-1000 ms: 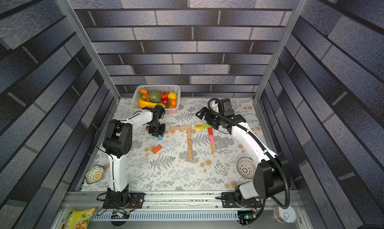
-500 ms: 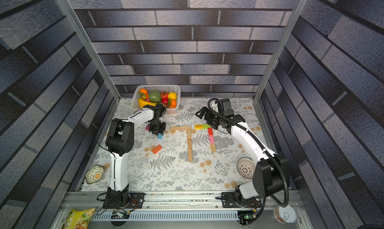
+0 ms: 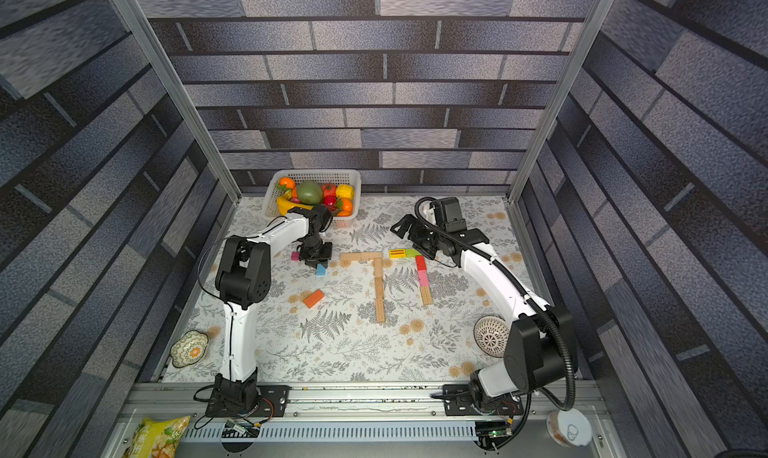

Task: Assemble the number 7 with building blocks
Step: Assemble the building block at the center of the board.

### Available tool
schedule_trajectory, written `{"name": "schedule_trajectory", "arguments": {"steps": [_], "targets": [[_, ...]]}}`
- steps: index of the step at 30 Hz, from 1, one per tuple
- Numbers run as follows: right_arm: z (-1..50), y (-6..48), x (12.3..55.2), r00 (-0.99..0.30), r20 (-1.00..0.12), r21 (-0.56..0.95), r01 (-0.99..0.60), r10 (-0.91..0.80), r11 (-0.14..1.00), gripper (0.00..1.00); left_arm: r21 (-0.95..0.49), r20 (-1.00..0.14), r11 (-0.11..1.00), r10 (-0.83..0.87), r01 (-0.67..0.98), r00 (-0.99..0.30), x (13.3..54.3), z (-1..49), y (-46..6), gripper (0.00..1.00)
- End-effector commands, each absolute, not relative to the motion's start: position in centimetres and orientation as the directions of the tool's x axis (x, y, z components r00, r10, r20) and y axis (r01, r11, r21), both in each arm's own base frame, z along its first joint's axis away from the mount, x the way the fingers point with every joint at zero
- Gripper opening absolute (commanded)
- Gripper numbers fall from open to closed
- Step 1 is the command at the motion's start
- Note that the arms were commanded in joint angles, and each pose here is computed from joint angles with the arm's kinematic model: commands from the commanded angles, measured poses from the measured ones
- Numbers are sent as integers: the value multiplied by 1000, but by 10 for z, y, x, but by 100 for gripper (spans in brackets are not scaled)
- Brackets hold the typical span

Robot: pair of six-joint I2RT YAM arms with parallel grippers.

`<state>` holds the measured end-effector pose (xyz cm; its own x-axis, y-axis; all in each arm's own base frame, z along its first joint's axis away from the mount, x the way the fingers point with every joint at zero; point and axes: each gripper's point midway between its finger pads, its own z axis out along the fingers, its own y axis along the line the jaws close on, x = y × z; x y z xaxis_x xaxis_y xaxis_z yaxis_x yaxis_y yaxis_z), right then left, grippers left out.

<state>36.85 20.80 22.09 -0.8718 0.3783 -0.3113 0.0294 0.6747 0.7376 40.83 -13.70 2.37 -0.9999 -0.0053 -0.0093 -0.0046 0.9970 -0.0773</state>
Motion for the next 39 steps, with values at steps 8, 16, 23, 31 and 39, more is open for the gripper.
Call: {"name": "schedule_trajectory", "arguments": {"steps": [8,16,23,31,39], "targets": [[223,209,374,-869,-310,746,29,385,666,100,-73,27,997,-20,-22,-999,406,7,-133,25],[222,209,373,-870,-309,745,30,385,666,100,-80,25,996,-28,-30,-999,406,8,-136,38],[221,209,371,-872,-306,748,29,383,663,100,-87,0,995,-41,-41,-999,404,19,-138,50],[224,209,367,-872,-311,750,18,377,661,100,-77,-37,996,-49,-46,-998,397,44,-135,57],[226,210,362,-870,-308,768,12,385,640,100,-108,-117,992,-72,-60,-991,369,102,-129,57]]}}
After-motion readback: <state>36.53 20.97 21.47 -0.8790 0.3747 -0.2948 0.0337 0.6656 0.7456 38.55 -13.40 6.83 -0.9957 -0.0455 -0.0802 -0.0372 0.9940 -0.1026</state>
